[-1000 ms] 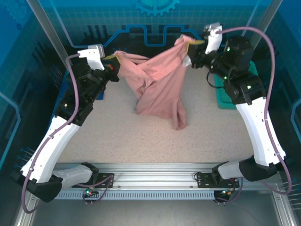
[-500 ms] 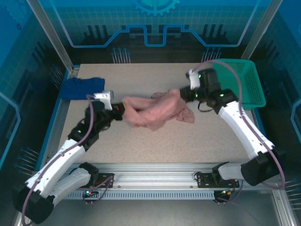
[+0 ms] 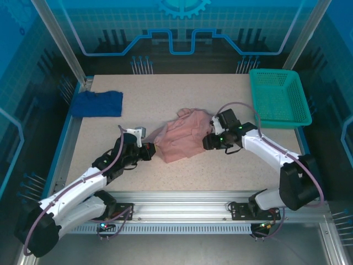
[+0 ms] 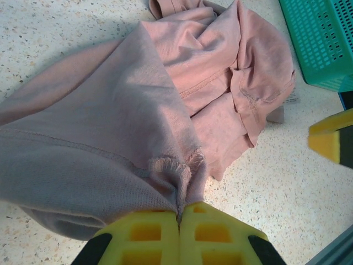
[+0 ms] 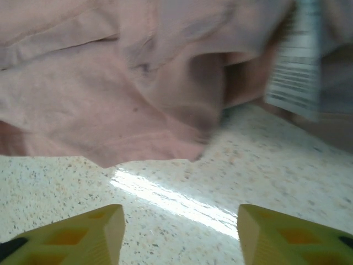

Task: Fold the inside-out t-shirt
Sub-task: Flatten out the T-shirt at the center of the table.

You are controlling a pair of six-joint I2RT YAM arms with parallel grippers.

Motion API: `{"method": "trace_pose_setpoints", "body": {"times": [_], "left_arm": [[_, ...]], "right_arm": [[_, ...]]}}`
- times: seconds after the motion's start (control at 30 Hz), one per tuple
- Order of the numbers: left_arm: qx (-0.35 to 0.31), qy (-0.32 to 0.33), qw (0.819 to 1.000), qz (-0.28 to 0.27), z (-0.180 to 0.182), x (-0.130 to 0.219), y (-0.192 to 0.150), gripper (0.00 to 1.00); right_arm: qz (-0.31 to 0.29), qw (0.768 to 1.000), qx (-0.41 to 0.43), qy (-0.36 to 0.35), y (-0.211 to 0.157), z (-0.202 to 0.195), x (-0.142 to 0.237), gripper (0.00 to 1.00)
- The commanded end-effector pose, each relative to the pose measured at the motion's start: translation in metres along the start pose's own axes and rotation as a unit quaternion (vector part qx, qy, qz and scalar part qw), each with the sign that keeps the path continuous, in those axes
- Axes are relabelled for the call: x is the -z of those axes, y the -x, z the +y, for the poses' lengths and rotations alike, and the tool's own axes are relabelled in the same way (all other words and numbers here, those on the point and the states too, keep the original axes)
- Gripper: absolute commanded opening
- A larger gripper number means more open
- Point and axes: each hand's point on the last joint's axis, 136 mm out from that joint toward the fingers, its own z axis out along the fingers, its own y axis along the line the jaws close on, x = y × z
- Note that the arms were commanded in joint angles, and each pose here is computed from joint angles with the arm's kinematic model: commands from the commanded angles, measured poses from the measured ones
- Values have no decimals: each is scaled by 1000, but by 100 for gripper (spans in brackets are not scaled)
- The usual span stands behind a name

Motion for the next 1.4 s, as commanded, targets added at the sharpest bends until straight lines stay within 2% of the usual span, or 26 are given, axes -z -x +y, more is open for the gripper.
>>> {"method": "trace_pose_setpoints", "body": {"times": [0.0, 0.23, 0.33, 0.43, 0.53, 1.07, 1.23, 1.37], "left_arm": [[-8, -4, 1000, -3, -3, -1, 1, 0], [-21, 14, 1000, -4, 4, -2, 1, 0], [-21, 17, 1000, -6, 5, -3, 2, 0], [-22, 17, 1000, -11, 5, -4, 5, 0], [-22, 24, 999, -13, 6, -5, 6, 0], [-14, 48, 999, -12, 19, -5, 2, 0], [-7, 59, 998, -18, 22, -3, 5, 0], [0, 67, 998, -22, 27, -2, 5, 0]], "right_arm": [[-39, 999, 0, 21, 28, 9, -18, 58], [-40, 999, 24, 12, 63, 17, -48, 55], [-33, 995, 49, -75, 60, 6, -46, 56], [-36, 980, 91, -175, 52, -8, -30, 58], [-48, 965, 135, -220, 51, -4, -17, 60], [-29, 931, 248, -267, 67, 29, -42, 59], [-20, 921, 250, -298, 54, 23, -14, 58], [-40, 936, 255, -240, 46, 42, 0, 57]]}}
